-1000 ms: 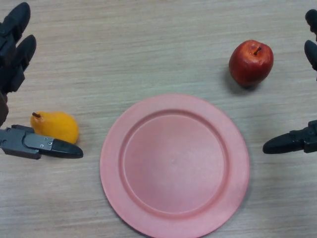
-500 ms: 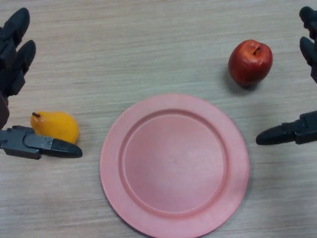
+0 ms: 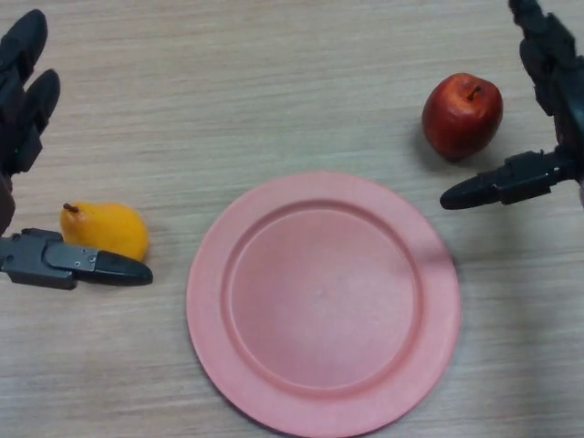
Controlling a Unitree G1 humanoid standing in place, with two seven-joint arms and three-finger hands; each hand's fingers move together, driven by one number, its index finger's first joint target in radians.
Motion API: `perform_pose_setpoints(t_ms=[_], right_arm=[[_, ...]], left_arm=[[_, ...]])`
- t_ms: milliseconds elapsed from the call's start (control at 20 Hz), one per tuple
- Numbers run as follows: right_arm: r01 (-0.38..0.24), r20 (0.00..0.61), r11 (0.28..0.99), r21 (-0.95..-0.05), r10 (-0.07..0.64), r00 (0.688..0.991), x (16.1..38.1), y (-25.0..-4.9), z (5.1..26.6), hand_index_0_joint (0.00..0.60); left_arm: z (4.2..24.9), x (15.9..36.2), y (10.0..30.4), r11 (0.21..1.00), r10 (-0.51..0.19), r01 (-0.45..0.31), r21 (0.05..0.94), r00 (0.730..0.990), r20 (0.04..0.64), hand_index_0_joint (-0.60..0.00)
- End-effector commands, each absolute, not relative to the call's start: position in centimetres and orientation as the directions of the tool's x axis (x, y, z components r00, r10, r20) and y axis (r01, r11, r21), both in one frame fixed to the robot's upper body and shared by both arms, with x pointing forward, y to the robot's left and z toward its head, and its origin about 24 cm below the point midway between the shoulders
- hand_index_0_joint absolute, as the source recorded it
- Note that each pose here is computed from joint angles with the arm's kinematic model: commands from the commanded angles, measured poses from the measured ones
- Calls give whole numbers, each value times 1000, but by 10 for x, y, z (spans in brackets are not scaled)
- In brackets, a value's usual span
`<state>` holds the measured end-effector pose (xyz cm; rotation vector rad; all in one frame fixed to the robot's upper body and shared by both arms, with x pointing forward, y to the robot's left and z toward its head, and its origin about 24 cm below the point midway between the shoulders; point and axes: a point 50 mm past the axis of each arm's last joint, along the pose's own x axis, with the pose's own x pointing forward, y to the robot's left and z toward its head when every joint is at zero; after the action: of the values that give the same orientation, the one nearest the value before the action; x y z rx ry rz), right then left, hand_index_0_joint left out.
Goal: Pick up the red apple and place it on the plate
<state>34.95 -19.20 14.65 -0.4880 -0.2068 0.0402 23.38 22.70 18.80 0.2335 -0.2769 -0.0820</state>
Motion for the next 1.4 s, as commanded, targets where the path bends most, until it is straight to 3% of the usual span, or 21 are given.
perform_pose_setpoints(t_ms=[50,300,450,550,800,1000,1100,1250,1400], right_arm=[[134,433,887,-442,80,898,360,-191,192,0],[150,373,906,-397,9,928,389,-186,176,0],[149,316,942,-301,-49,948,395,-185,172,400],[170,240,967,-191,-122,963,401,-186,168,600],[175,268,972,-157,-128,955,396,-193,177,600],[147,337,978,-151,-89,937,375,-193,200,600],[108,376,984,-141,-48,925,355,-183,211,600],[-1,365,997,-77,29,931,316,-156,210,600],[-58,346,997,-50,72,935,292,-135,199,600]], left_arm=[[223,217,236,951,-98,-60,302,871,482,0],[224,213,242,961,-71,-74,267,865,497,0],[227,211,242,968,-60,-77,238,852,520,0],[227,209,244,968,-60,-77,239,853,519,0],[224,207,244,970,-43,-84,228,865,500,0],[226,208,242,970,-55,-72,233,865,498,0],[229,208,243,971,-59,-66,229,863,502,0],[234,206,248,979,-21,-99,180,822,570,0],[233,207,247,976,-23,-107,192,820,572,0]])
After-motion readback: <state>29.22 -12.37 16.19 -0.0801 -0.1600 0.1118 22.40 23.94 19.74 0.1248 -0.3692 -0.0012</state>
